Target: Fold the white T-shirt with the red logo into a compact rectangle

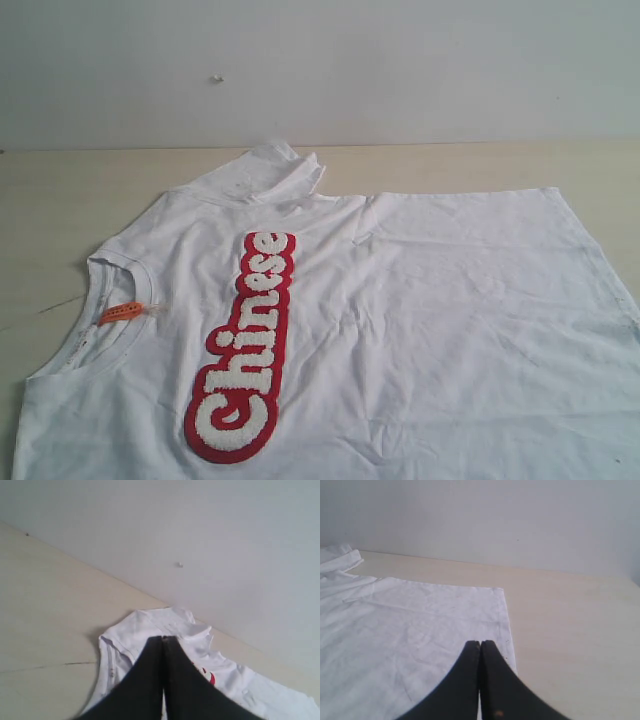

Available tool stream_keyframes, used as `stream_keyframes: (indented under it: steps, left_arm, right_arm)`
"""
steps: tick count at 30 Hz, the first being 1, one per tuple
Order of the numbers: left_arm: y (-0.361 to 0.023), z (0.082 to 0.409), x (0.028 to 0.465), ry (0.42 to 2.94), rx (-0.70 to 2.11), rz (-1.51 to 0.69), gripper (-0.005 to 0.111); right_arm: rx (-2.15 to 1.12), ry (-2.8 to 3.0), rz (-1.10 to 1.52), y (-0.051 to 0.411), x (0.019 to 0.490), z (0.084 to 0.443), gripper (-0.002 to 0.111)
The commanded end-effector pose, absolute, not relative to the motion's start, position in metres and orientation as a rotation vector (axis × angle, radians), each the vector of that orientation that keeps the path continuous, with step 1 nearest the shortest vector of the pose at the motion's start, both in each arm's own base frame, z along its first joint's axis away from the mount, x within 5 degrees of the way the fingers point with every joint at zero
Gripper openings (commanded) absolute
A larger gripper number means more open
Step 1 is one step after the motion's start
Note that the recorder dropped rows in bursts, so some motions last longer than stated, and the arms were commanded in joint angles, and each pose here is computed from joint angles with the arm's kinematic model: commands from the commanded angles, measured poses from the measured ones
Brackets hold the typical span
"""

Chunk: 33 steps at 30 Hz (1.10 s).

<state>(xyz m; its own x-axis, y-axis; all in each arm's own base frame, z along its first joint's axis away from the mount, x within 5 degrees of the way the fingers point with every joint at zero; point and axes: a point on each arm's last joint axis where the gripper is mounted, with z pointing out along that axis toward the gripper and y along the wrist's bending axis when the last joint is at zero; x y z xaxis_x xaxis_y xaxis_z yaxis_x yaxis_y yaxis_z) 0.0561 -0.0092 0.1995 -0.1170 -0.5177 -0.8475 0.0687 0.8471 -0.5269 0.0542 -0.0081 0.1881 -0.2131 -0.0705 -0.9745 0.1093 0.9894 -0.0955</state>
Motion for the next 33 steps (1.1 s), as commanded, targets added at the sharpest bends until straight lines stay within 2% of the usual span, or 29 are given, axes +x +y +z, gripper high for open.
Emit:
stream_keyframes:
  steps: [1, 6, 8, 12, 16, 19, 23, 30, 33]
  left_arm:
    - [-0.008, 0.202, 0.056, 1.582, -0.411, -0.565, 0.000]
    - [-0.007, 0.211, 0.055, 1.482, -0.594, -0.756, 0.000]
    - [-0.005, 0.216, 0.055, 1.410, -0.671, -0.829, 0.000]
    - [-0.006, 0.216, 0.055, 1.414, -0.672, -0.834, 0.000]
    - [-0.013, 0.235, 0.049, 1.480, -0.531, -0.816, 0.000]
    - [-0.017, 0.271, 0.038, 1.474, -0.315, -0.744, 0.000]
    - [-0.024, 0.314, 0.044, 1.553, -0.148, -0.669, 0.000]
    - [-0.048, 0.385, 0.103, 1.857, 0.332, -0.489, 0.000]
    - [-0.054, 0.411, 0.138, 1.935, 0.541, -0.403, 0.000]
  right_arm:
    - [0.048, 1.740, -0.141, -0.007, 0.055, 0.190, 0.000]
    - [0.464, 1.164, 0.309, -0.014, 0.050, 0.234, 0.000]
    - [0.545, 0.987, 0.383, -0.020, 0.044, 0.245, 0.000]
    - [0.558, 0.910, 0.385, -0.023, 0.041, 0.250, 0.000]
    - [0.576, 0.936, 0.462, -0.020, 0.042, 0.253, 0.000]
    - [0.485, 0.991, 0.427, -0.013, 0.037, 0.279, 0.000]
    - [0.295, 1.214, 0.229, -0.005, 0.042, 0.325, 0.000]
    - [-0.073, 1.478, -0.078, 0.000, 0.081, 0.406, 0.000]
    - [-0.304, 1.623, -0.209, 0.006, 0.107, 0.428, 0.000]
